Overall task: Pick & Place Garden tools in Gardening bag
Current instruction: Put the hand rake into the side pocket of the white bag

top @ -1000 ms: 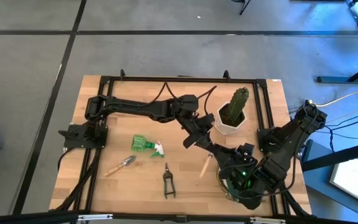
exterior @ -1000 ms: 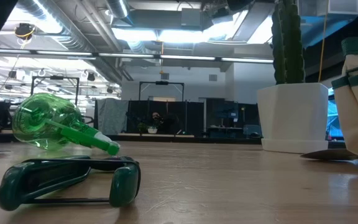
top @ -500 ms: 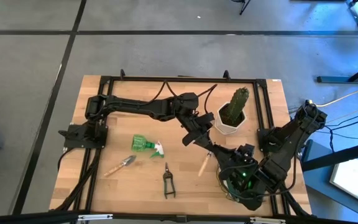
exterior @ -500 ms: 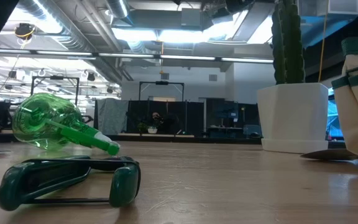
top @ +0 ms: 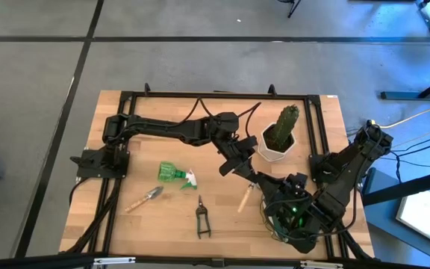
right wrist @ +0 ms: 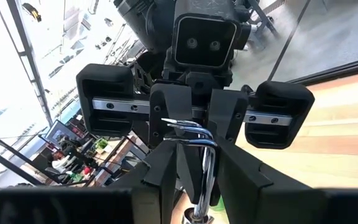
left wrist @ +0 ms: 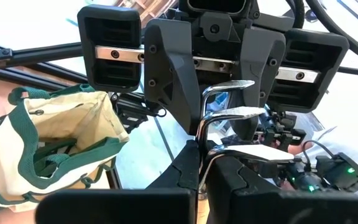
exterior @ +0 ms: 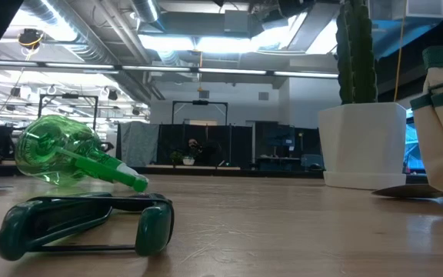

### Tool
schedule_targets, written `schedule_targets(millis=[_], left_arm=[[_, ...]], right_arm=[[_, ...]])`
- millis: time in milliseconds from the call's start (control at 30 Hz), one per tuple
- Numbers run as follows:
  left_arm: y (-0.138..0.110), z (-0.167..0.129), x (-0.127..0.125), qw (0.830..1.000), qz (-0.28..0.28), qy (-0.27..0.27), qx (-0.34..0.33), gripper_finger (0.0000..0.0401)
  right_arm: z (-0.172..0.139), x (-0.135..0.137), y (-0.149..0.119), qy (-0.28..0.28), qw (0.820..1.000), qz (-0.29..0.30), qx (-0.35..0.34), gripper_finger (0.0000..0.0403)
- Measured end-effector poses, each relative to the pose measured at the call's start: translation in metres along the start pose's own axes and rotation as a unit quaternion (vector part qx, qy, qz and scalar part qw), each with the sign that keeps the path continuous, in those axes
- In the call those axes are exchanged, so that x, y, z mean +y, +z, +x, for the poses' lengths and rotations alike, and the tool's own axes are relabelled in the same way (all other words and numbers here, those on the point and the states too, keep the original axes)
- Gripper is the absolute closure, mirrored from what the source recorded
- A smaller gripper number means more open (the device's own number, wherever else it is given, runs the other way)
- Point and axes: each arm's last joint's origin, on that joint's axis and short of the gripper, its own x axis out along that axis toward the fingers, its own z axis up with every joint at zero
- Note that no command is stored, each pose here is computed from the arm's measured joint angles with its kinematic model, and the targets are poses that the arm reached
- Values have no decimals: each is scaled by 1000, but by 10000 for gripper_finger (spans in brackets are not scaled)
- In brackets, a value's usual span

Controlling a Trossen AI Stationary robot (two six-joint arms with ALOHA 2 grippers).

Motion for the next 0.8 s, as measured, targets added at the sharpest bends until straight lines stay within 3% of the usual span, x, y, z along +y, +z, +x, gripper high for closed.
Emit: schedule_targets(millis=[300, 633, 800], left_arm=[[3, 0, -2, 1000, 5, -4, -12, 399], [2, 1, -4, 1000, 6, -19, -5, 399], [1, 2, -5, 1000, 6, -28, 4, 399]], right_arm=[[0, 0, 0, 0, 1000, 1, 3, 297], [0, 0, 0, 0, 1000, 1, 4, 348], [2, 0, 0, -3, 1000, -4, 3, 355]])
